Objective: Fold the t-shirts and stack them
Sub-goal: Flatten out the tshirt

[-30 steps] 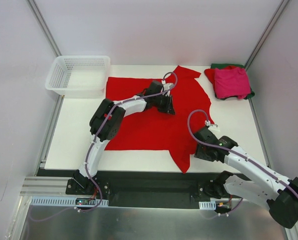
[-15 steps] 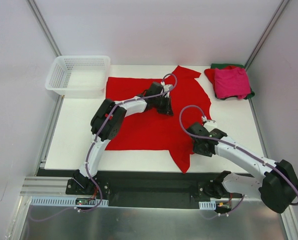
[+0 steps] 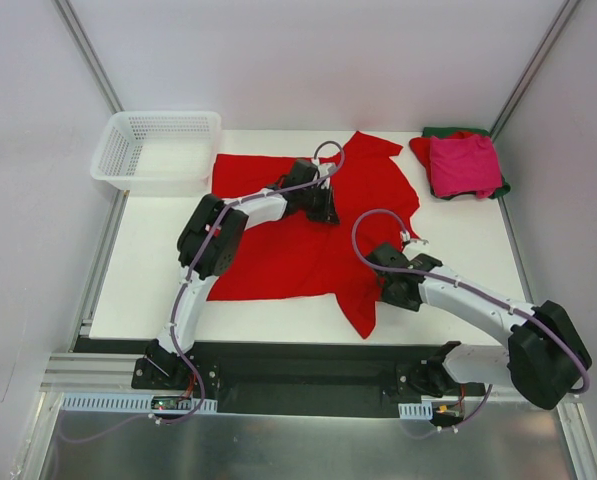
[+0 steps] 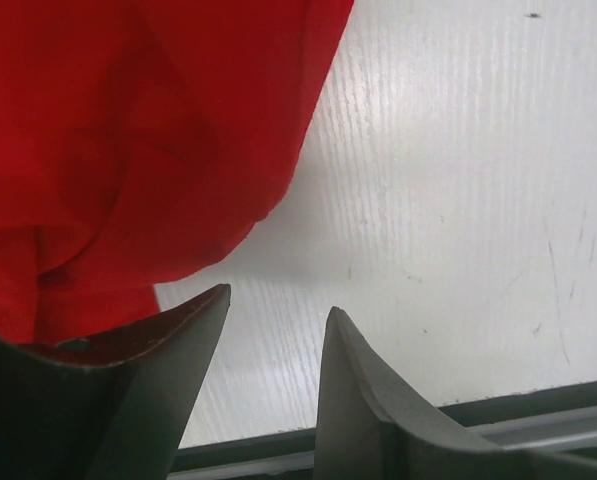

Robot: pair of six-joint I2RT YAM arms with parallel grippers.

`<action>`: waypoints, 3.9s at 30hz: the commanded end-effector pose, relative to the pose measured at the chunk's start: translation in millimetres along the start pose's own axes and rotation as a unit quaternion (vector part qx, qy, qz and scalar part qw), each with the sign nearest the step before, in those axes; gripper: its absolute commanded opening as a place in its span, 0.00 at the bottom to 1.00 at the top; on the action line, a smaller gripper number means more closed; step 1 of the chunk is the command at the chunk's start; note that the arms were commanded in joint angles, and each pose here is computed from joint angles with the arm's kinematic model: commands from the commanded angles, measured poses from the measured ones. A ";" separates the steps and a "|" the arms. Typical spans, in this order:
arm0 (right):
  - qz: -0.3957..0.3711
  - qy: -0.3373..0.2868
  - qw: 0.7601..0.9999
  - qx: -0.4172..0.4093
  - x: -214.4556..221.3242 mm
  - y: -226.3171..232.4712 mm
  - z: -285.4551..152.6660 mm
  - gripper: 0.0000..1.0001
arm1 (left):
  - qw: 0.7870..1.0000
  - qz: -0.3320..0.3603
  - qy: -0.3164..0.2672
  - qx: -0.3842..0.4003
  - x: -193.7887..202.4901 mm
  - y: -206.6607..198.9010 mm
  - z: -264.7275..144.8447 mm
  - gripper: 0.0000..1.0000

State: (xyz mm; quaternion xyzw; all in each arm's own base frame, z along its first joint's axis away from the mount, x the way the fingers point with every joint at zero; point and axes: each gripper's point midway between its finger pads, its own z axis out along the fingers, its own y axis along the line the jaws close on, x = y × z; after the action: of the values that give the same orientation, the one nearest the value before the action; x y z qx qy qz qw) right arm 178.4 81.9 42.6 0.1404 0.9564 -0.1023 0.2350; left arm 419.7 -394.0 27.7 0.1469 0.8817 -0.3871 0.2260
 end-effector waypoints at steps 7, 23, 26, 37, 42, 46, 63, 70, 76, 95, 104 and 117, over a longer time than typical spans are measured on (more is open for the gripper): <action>0.055 -0.057 0.995 -0.063 -33.4 29.1 -13.2 0.48 | 1.000 0.000 -0.003 -0.020 -1.9 10.7 -9.5 0.00; 0.116 -0.026 0.991 -0.066 -9.5 21.1 5.6 0.48 | 1.000 0.005 -0.002 -0.019 -0.7 10.5 -10.9 0.00; 0.124 -0.023 0.990 -0.067 -7.1 22.5 10.4 0.48 | 1.000 0.005 -0.002 -0.020 -0.8 11.4 -11.2 0.00; 0.148 -0.051 0.984 -0.090 -16.6 18.1 2.4 0.48 | 1.000 0.002 -0.001 -0.020 -0.6 14.3 -10.6 0.00; 0.155 -0.064 0.982 -0.089 -22.3 12.6 -1.5 0.48 | 1.000 0.001 -0.001 -0.017 -1.9 13.4 -9.3 0.00; 0.155 -0.060 0.983 -0.082 -21.6 13.2 3.9 0.48 | 1.000 0.001 0.000 -0.017 -1.3 13.2 -8.4 0.00; 0.165 -0.065 0.980 -0.091 -25.4 20.1 20.1 0.48 | 1.000 0.002 -0.003 -0.018 -3.7 14.2 -12.3 0.00; 0.166 -0.072 0.979 -0.096 -30.5 20.9 20.0 0.49 | 1.000 0.002 -0.004 -0.017 -4.3 14.5 -12.5 0.00; 0.168 -0.074 0.978 -0.101 -33.7 23.6 20.9 0.49 | 1.000 0.001 -0.004 -0.018 -5.4 16.7 -14.3 0.00; 0.167 -0.077 0.977 -0.107 -36.4 25.1 20.3 0.48 | 1.000 -0.002 -0.003 -0.019 -3.8 20.0 -14.6 0.00; 0.163 -0.066 0.979 -0.103 -33.9 28.6 28.2 0.32 | 1.000 -0.003 -0.003 -0.021 -3.6 21.7 -16.0 0.00; 0.149 -0.081 0.980 -0.105 -43.3 24.8 23.1 0.01 | 0.999 -0.008 -0.004 -0.031 -1.5 26.9 -17.6 0.00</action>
State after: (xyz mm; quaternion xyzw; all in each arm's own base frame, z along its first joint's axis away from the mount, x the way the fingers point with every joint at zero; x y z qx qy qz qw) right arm 224.6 90.9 26.9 0.2565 0.9128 0.0219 0.3171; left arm 428.7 -382.3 25.8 0.1391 0.8809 -0.3878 0.2332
